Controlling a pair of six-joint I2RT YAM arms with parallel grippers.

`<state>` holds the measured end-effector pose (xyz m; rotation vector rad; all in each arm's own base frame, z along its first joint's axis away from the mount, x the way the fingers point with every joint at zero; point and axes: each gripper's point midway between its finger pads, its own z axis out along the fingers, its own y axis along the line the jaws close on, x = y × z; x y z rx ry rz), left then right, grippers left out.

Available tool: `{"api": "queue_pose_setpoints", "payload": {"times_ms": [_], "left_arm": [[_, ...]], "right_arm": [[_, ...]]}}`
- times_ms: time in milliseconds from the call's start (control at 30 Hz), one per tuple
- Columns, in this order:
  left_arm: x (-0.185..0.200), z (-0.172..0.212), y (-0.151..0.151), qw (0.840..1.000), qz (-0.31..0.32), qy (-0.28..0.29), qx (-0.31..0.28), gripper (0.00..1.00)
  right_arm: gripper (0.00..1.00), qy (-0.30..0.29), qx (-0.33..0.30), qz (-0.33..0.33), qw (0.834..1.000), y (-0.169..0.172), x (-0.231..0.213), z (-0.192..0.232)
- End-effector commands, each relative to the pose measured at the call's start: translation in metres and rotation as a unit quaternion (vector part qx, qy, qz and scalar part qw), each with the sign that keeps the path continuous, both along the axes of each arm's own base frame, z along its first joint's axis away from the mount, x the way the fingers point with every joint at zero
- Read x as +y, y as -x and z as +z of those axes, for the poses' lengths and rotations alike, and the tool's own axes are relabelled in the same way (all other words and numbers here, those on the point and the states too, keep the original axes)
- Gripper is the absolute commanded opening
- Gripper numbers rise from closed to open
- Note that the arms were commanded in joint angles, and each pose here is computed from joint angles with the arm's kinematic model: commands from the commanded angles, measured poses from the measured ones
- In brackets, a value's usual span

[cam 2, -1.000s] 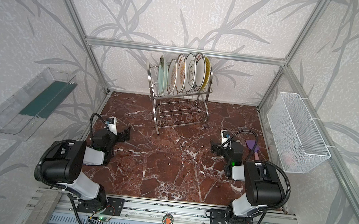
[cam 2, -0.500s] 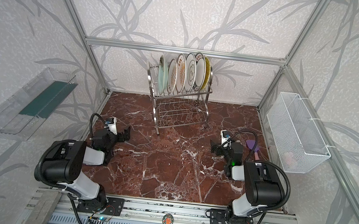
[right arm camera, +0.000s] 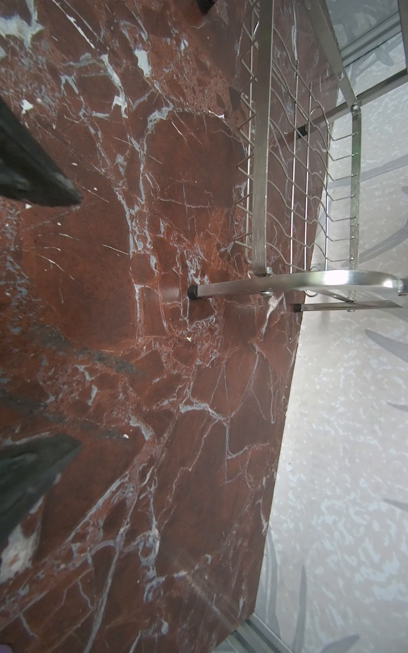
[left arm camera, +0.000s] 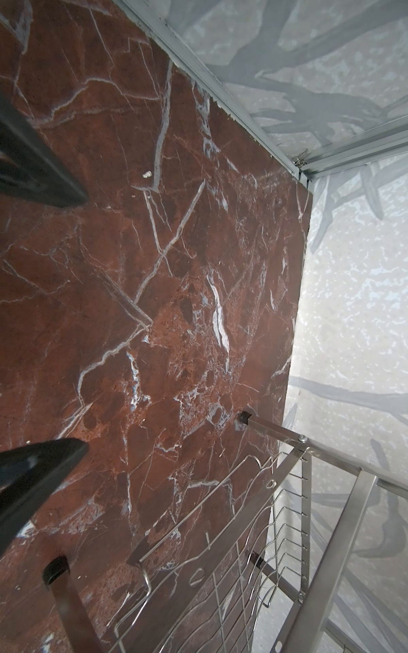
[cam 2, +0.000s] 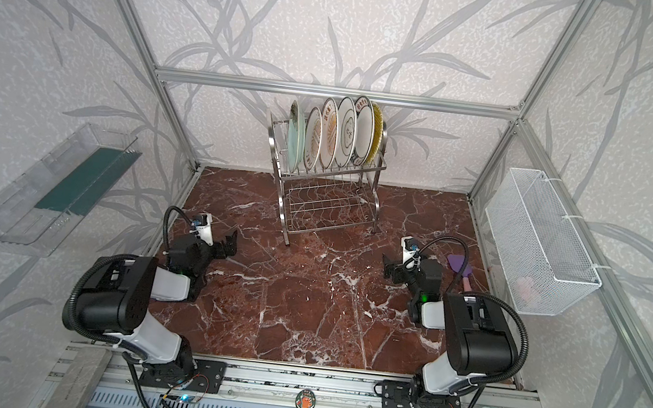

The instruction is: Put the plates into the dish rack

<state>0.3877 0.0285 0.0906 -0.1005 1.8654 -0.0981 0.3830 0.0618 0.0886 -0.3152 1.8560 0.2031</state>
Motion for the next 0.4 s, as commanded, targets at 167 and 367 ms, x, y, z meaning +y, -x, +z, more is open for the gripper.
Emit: {"api": "queue_pose_setpoints", "payload": {"times_ms": [167,367], "left_arm": [[-0.0016,0.0082,-0.0045,1.0,-0.01,-0.01,-0.011,0.99],[-0.0036,0.0049,-0.0097,0.999,0.01,-0.038,0.008,0.99]], "right_arm": [[0.99,0.003,-0.014,0.008,1.0,-0.0052,0.0031,0.008],[0.99,0.003,-0.014,0.008,1.0,-0.005,0.0031,0.0077]]}}
